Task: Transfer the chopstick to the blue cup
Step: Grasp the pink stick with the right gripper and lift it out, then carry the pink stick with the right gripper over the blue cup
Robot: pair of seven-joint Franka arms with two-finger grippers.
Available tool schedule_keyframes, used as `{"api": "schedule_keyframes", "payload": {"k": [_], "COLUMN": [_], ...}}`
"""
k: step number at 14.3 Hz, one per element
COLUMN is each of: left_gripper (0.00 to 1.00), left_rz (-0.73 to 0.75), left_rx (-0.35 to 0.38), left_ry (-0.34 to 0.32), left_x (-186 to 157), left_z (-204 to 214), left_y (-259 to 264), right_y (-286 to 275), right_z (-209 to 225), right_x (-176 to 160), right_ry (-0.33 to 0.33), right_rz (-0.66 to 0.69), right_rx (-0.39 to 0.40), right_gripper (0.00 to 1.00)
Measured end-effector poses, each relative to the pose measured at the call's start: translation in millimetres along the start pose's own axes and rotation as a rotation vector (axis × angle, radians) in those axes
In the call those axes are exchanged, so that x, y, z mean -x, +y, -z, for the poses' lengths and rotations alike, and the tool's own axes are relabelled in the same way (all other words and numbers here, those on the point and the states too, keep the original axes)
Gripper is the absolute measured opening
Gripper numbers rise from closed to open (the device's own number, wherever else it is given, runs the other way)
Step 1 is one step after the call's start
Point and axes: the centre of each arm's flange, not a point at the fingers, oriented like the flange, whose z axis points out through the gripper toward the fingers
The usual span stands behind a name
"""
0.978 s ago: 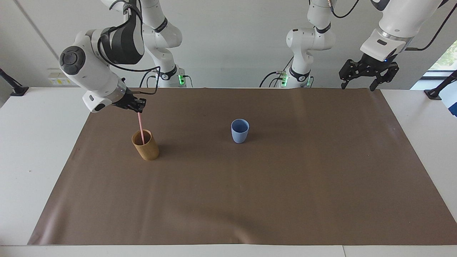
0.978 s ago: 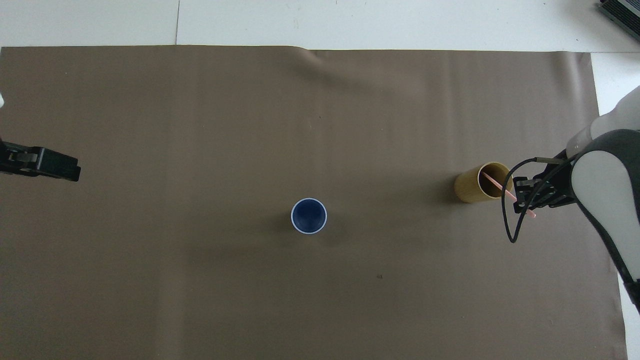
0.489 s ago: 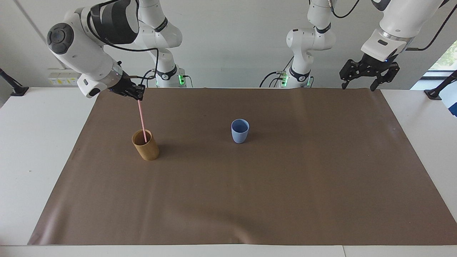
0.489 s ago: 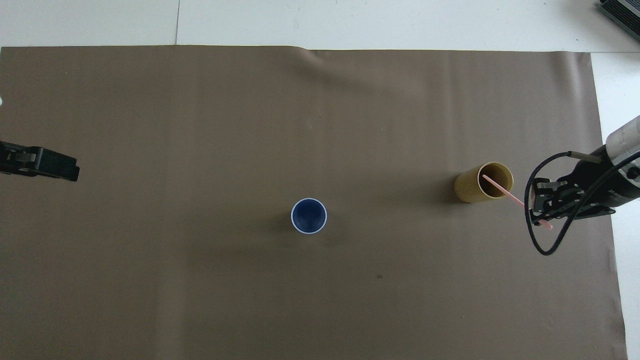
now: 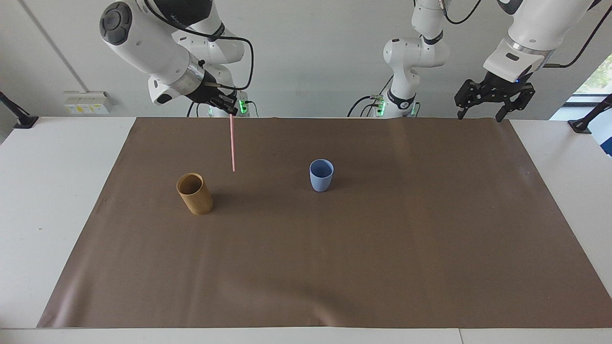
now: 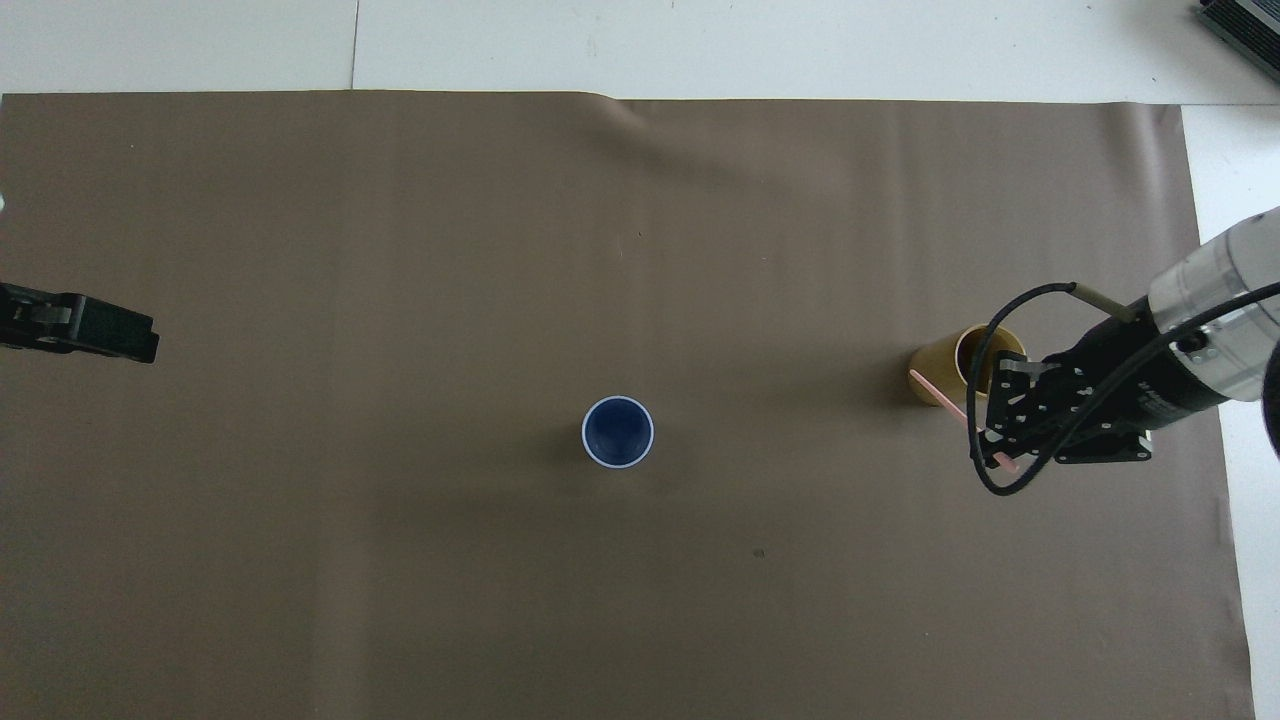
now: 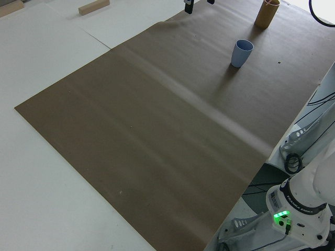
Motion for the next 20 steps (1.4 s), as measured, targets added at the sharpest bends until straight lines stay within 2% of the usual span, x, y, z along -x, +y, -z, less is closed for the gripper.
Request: {"api": "schedule_keyframes", "payload": {"k": [6, 11, 15, 20], "left_gripper": [1.0, 1.0, 1.0, 1.0], "left_rz": [0.0, 0.0, 0.0, 0.0], "left_rx": [0.0, 0.0, 0.0, 0.0], "left_ry": [0.0, 0.0, 0.0, 0.0], "left_x": [0.0, 0.0, 0.1, 0.1], "left_z": [0.0, 0.0, 0.0, 0.0], "left_y": [0.0, 0.0, 0.0, 0.1], "right_y": [-74.6, -113.5, -140.4, -129.7], "right_z": [-38.8, -77.5, -127.4, -148.7], "right_x": [56.7, 72.1, 75.1, 63.7], "right_ry": [-0.044, -0.093, -0.098, -0.109], "right_rz": [-0.182, -0.292, -0.325, -0.359], "right_rx": [-0.137, -0.249, -0.232, -0.193], "right_gripper": [0.08, 0.08, 0.08, 0.08]}}
